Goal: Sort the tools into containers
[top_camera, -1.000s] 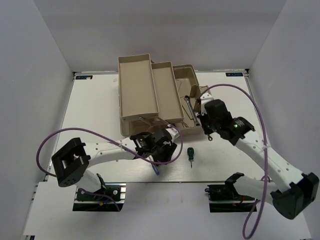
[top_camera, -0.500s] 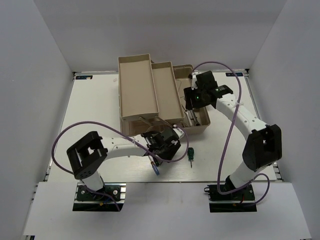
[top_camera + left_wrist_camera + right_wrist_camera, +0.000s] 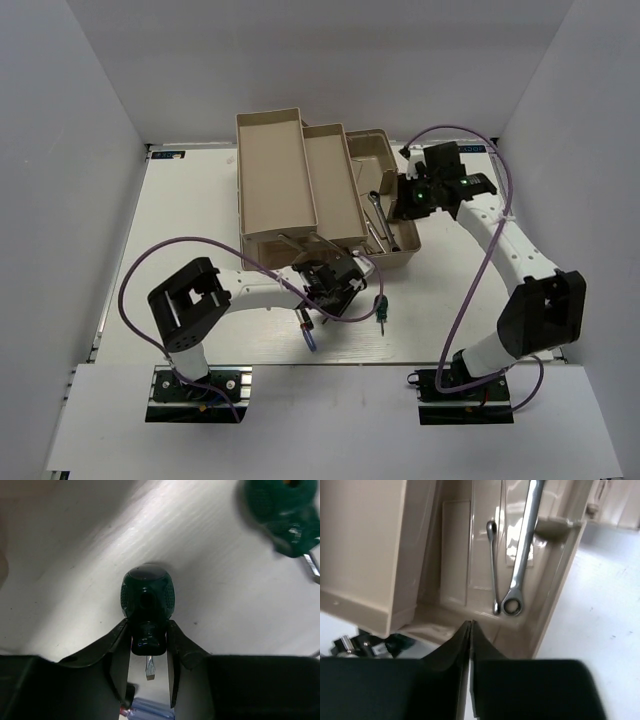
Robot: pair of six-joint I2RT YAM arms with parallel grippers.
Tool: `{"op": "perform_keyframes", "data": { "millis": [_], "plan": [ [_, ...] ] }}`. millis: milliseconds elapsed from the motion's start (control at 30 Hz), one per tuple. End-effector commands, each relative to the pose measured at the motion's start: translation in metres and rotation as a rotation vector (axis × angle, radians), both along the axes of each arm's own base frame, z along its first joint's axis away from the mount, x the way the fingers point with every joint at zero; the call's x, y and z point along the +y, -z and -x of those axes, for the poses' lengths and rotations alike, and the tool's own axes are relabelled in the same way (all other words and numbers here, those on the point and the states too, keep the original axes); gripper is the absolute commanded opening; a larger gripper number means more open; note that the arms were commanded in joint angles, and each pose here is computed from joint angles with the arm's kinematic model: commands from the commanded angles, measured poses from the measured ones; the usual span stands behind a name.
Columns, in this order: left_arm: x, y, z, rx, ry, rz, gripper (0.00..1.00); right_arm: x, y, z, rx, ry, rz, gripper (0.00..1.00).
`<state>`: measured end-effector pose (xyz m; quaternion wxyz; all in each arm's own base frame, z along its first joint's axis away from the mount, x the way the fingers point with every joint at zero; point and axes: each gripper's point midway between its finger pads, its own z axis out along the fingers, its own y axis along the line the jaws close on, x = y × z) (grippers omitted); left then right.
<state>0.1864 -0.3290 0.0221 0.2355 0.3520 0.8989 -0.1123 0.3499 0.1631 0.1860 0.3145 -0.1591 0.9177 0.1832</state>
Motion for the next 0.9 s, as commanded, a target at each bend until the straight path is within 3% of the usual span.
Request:
{"op": "perform_keyframes", "data": {
  "millis": [0, 200, 233, 267, 300, 333, 400, 567, 633, 767, 867],
  "plan": [
    [-0.026, -0.045, 0.0, -0.034, 0.074, 0.109, 0.0, -0.015, -0.001, 0.033, 0.054, -0.088, 0.012, 0.0],
    [-0.056, -0.192, -0.026, -0.204, 0.066, 0.385, 0.0, -0.018, 0.015, 0.117, 0.229, -0.349, -0.079, 0.0],
    [-0.055, -0.208, -0.03, -0.241, 0.062, 0.405, 0.0, -0.022, 0.02, 0.13, 0.216, -0.364, -0.07, 0.11],
    [-0.052, -0.219, -0.043, -0.284, 0.019, 0.408, 0.0, -0.017, 0.019, 0.137, 0.191, -0.411, -0.102, 0.55],
    [-0.05, -0.248, -0.055, -0.339, -0.007, 0.449, 0.0, -0.019, 0.017, 0.142, 0.133, -0.467, -0.092, 0.78],
    [-0.048, -0.254, -0.064, -0.361, -0.036, 0.443, 0.0, -0.021, 0.03, 0.159, 0.155, -0.49, -0.092, 0.9],
    [-0.037, -0.275, -0.092, -0.436, -0.133, 0.437, 0.0, -0.02, 0.036, 0.173, 0.148, -0.543, -0.106, 0.9],
    [-0.026, -0.278, -0.152, -0.499, -0.284, 0.356, 0.0, -0.018, 0.044, 0.185, 0.213, -0.543, -0.128, 0.9],
    [-0.021, -0.251, -0.174, -0.477, -0.326, 0.263, 0.0, -0.018, 0.051, 0.185, 0.236, -0.526, -0.114, 0.9],
    [-0.016, -0.243, -0.202, -0.479, -0.381, 0.194, 0.01, -0.011, 0.062, 0.186, 0.244, -0.513, -0.095, 0.8],
    [-0.009, -0.233, -0.217, -0.465, -0.411, 0.144, 0.11, -0.009, 0.07, 0.182, 0.249, -0.471, -0.056, 0.7]
  ]
}}
